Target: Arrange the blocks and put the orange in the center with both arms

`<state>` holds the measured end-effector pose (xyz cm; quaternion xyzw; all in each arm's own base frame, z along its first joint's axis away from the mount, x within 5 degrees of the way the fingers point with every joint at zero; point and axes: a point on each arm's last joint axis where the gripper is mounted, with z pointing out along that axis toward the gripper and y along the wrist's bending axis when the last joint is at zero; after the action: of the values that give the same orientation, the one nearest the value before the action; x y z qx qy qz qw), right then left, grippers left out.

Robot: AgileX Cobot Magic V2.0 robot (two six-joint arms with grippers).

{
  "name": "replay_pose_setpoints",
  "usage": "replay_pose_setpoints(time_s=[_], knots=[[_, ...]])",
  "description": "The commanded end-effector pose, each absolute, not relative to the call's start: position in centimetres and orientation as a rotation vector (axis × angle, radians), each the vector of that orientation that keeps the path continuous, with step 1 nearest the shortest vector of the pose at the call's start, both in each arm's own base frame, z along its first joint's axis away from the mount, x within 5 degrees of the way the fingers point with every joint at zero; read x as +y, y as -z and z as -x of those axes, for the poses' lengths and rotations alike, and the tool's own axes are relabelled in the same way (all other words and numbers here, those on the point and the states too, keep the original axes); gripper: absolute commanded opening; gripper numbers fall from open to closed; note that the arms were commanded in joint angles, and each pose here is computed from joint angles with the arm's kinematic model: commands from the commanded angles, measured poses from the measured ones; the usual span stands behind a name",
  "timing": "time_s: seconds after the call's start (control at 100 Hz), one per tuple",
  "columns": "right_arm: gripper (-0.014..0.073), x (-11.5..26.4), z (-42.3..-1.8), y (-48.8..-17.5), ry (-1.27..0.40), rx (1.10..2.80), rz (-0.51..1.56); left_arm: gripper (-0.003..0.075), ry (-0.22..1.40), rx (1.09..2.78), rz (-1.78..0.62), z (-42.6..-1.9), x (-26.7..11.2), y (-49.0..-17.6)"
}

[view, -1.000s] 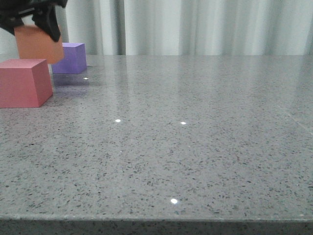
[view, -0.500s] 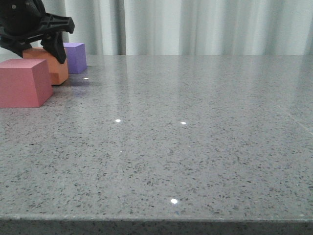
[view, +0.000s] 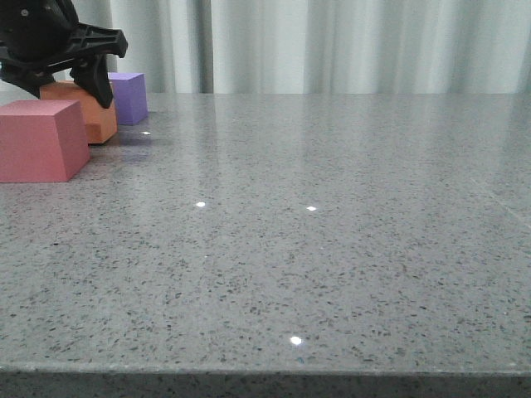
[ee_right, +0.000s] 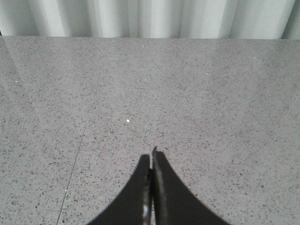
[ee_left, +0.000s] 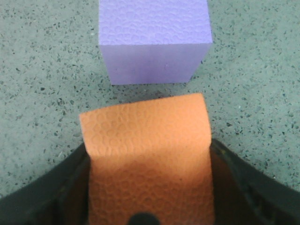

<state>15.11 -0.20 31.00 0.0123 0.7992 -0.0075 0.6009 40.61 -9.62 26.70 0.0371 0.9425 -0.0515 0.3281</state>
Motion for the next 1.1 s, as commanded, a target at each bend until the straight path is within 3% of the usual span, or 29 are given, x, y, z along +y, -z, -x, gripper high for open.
replay_pose_setpoints(time_s=[0.0,0.16,0.21,0.34,0.41,0.57,0.71,0.9,1.09], knots=[[-0.0068,-0.2,-15.2,-32.5,0.024,1.755,-0.008,0.0227,0.158,2.4,-0.085,-40.3,-9.5,-29.3],[-0.0068,-0.2,-15.2,-32.5,0.024,1.755,-0.008,0.0283,0.156,2.407,-0.085,-40.2,-9.5,-29.3],[-0.0068,-0.2,-15.2,-32.5,0.024,1.755,-0.008,0.0356,0.154,2.407,-0.086,-40.2,-9.5,-29.3],[-0.0068,-0.2,-15.2,-32.5,0.024,1.755,-0.008,0.0636,0.158,2.391,-0.086,-40.3,-9.5,-29.4],[-0.0068,-0.2,-15.2,-32.5,0.024,1.755,-0.008,0.0711,0.158,2.383,-0.087,-40.4,-9.5,-29.4],[-0.0068,-0.2,-15.2,-32.5,0.024,1.755,-0.008,0.0651,0.165,2.349,-0.086,-40.1,-9.5,-30.4],[-0.0068,-0.2,-15.2,-32.5,0.024,1.755,-0.008,0.0648,0.182,2.274,-0.081,-38.7,-9.1,-33.4],[-0.0068,-0.2,-15.2,-32.5,0.024,1.755,-0.008,0.0648,0.208,2.135,-0.074,-35.0,-8.3,-38.5],[-0.0068,-0.2,-15.2,-32.5,0.024,1.755,-0.008,0.0647,0.193,2.009,-0.086,-30.2,-6.8,-40.8]])
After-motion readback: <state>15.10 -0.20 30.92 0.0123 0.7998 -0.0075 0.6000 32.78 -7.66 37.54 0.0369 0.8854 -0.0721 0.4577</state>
